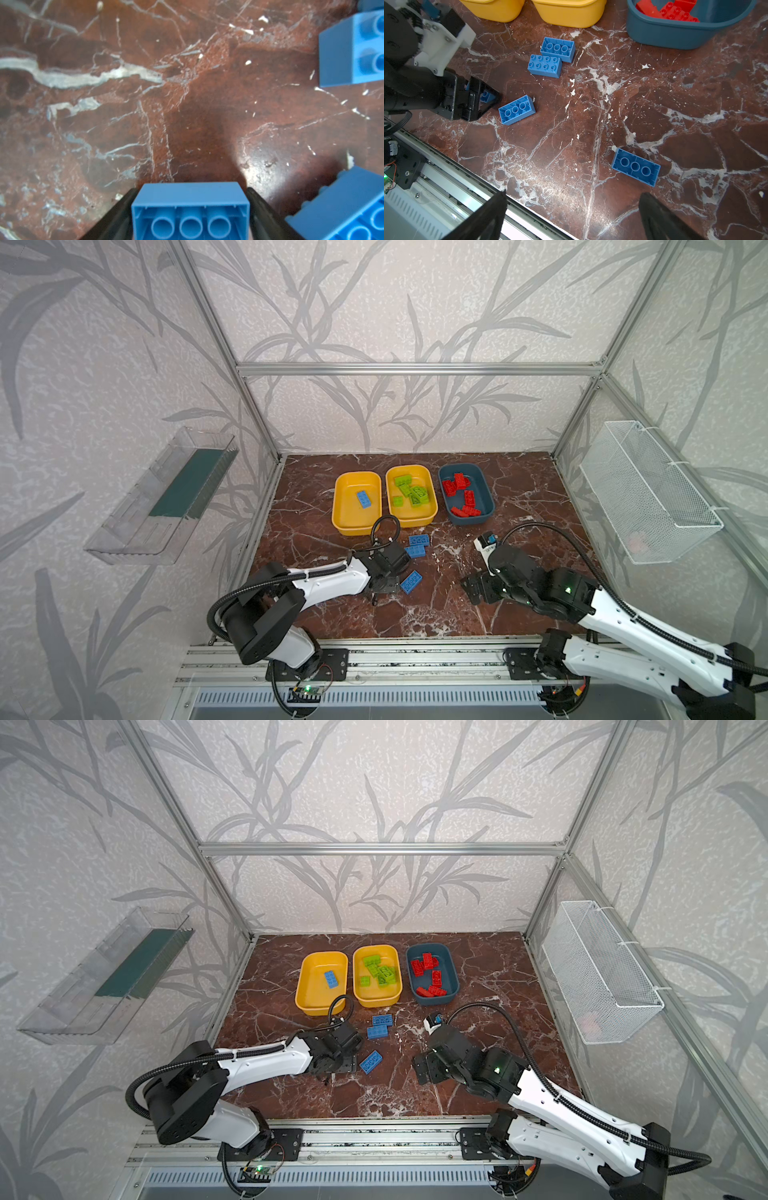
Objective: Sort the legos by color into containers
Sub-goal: 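Lower the left gripper onto a blue brick and grasp it, then carry the blue brick with the left gripper into the yellow tub and release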
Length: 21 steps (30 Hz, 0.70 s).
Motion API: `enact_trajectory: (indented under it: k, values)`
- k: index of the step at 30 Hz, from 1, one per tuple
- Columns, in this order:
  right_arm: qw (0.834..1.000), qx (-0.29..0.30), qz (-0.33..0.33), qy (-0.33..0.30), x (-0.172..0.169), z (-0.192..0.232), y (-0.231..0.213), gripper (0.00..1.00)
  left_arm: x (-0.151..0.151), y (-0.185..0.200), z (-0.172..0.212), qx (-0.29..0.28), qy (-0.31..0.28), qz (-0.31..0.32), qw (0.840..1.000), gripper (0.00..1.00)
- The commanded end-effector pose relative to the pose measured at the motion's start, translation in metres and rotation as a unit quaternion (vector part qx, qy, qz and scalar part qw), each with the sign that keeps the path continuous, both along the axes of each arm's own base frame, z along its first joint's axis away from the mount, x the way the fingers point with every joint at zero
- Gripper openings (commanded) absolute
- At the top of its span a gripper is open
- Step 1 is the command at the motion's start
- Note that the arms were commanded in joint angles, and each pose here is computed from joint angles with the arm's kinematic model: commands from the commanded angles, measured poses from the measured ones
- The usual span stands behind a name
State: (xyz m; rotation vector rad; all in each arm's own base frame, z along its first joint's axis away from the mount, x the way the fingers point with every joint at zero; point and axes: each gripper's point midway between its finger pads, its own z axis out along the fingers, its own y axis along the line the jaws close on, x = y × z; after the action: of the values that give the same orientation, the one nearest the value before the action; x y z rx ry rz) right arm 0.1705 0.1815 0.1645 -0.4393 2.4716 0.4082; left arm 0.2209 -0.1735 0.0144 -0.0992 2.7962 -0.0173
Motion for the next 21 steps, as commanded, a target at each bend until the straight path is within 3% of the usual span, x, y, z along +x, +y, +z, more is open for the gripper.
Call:
enact_trajectory:
  k: [1,3,5,11,21]
  values:
    - [1.0,0.001,0.006,-0.009,0.001,-0.001,0.001,0.99,-0.001,0.0,-0.01,0.005,0.02,0.014,1.0,0.6]
    - [1.0,0.0,0.006,-0.009,0.002,-0.002,0.001,0.99,0.001,0.001,-0.01,0.014,0.023,0.015,1.0,0.47]
    - [1.0,0.001,0.007,-0.01,0.003,-0.001,0.003,0.99,0.004,0.0,-0.005,0.021,0.021,0.014,0.999,0.41]
    - [1.0,0.006,0.017,-0.026,0.009,0.015,0.009,0.99,0.027,0.002,0.034,0.04,-0.008,0.01,0.999,0.4]
    - [0.998,0.01,0.018,-0.052,0.021,0.043,0.005,0.99,0.132,0.046,0.118,-0.002,-0.082,0.086,0.993,0.39]
